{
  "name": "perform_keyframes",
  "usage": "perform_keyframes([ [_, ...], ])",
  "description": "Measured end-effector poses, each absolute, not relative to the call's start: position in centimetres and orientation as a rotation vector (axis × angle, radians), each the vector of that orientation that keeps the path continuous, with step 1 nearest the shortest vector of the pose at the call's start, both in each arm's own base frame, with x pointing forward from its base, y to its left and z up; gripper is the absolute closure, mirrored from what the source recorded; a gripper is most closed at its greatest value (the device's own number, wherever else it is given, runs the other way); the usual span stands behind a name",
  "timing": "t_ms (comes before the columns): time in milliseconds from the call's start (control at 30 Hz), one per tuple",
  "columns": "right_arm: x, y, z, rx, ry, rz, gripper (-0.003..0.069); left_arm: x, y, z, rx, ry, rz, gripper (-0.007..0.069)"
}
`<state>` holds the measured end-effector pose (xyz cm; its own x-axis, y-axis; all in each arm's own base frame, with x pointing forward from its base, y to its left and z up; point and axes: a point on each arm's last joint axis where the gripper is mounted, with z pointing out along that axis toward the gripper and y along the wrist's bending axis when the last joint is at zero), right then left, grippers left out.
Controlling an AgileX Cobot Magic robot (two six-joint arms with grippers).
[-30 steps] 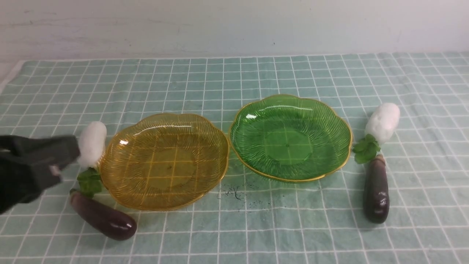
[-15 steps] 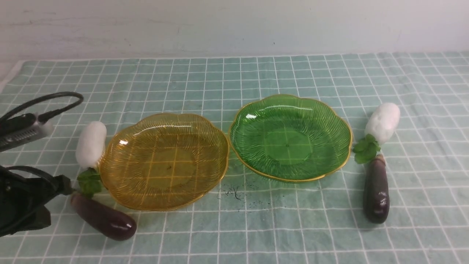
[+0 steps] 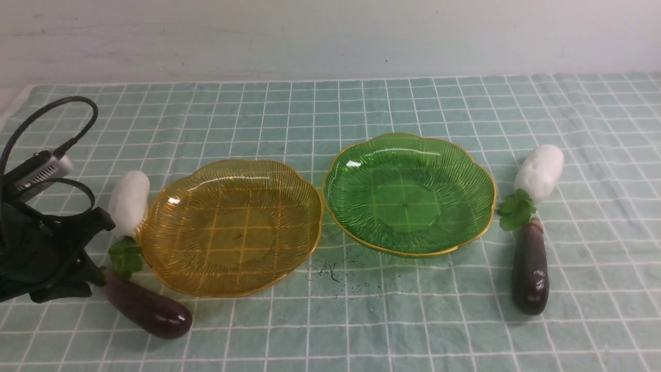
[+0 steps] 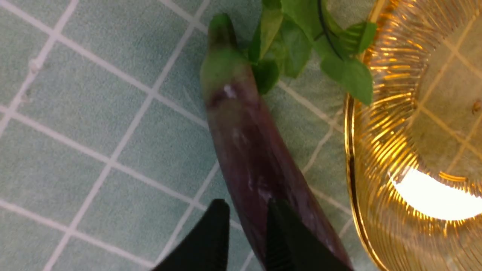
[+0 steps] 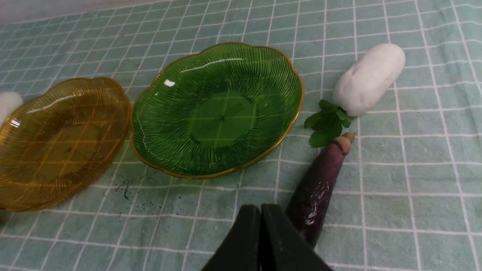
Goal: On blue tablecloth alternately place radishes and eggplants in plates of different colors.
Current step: 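Pick up the eggplant and place it in the yellow plate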
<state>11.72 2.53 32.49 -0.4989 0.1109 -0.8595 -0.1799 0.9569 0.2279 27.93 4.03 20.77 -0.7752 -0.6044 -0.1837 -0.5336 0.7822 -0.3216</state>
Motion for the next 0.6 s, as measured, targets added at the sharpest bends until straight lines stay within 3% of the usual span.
perform_keyframes([
  [200, 11.8, 2.6, 32.7, -0.070, 2.045, 0.351, 0.0667, 29.0, 4.0, 19.0, -0.965, 2.690, -0.416, 0.0179],
  [300, 11.8, 2.6, 32.7, -0.068, 2.038, 0.353, 0.0667, 29.5, 4.0, 18.2, -1.007, 2.674, -0.438, 0.0100],
  [400, 11.8, 2.6, 32.8, -0.064, 2.029, 0.350, 0.0667, 30.0, 4.0, 17.2, -1.059, 2.662, -0.462, 0.0053],
  [600, 11.9, 2.5, 32.9, -0.059, 2.013, 0.345, 0.0667, 30.4, 4.1, 15.5, -1.105, 2.693, -0.469, 0.0060],
])
